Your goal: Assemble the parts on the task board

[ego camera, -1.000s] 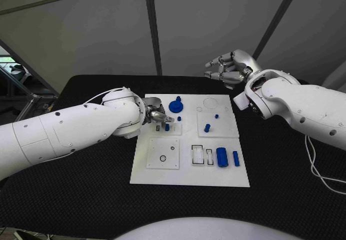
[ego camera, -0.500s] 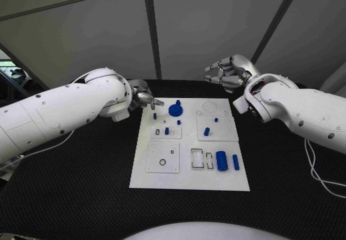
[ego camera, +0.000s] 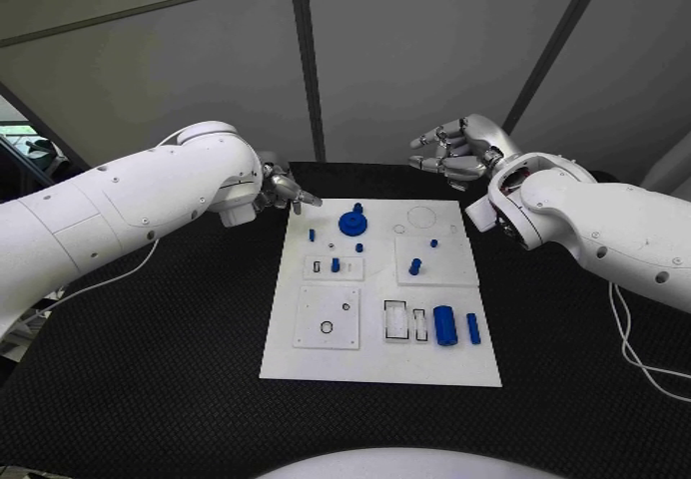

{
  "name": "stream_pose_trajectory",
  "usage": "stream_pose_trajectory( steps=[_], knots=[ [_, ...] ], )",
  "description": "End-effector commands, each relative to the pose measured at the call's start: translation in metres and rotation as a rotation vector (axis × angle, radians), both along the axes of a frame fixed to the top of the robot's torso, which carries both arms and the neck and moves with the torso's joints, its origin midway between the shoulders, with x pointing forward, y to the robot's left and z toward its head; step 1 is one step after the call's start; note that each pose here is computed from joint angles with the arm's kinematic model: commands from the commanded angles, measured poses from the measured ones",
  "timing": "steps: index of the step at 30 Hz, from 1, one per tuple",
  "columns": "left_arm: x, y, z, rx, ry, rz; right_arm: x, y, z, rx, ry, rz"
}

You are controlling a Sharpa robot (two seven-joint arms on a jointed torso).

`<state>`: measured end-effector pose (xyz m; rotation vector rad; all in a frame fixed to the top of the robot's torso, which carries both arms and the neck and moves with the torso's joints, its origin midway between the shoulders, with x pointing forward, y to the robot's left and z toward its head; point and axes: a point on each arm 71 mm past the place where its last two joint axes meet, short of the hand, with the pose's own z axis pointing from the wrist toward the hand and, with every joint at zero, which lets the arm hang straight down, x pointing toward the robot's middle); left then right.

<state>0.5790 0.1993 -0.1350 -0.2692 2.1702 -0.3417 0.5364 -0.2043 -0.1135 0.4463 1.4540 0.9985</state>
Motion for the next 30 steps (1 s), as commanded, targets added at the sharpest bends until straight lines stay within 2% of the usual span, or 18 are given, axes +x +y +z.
stream_pose_trajectory(
  steps=[1, 12, 30],
  knots=[
    [0.0019, 0.001, -0.0057, 0.045, 0.050, -0.034, 0.000, 0.002, 0.001, 0.000, -0.001, 0.010],
    [0.0061, -0.004, -0.0148, 0.072, 0.060, -0.033, 0.000, 0.004, 0.001, 0.001, 0.000, 0.016],
    [0.0040, -0.012, -0.0199, 0.092, 0.101, -0.070, 0.000, 0.005, 0.001, 0.001, 0.001, 0.019]
  ],
)
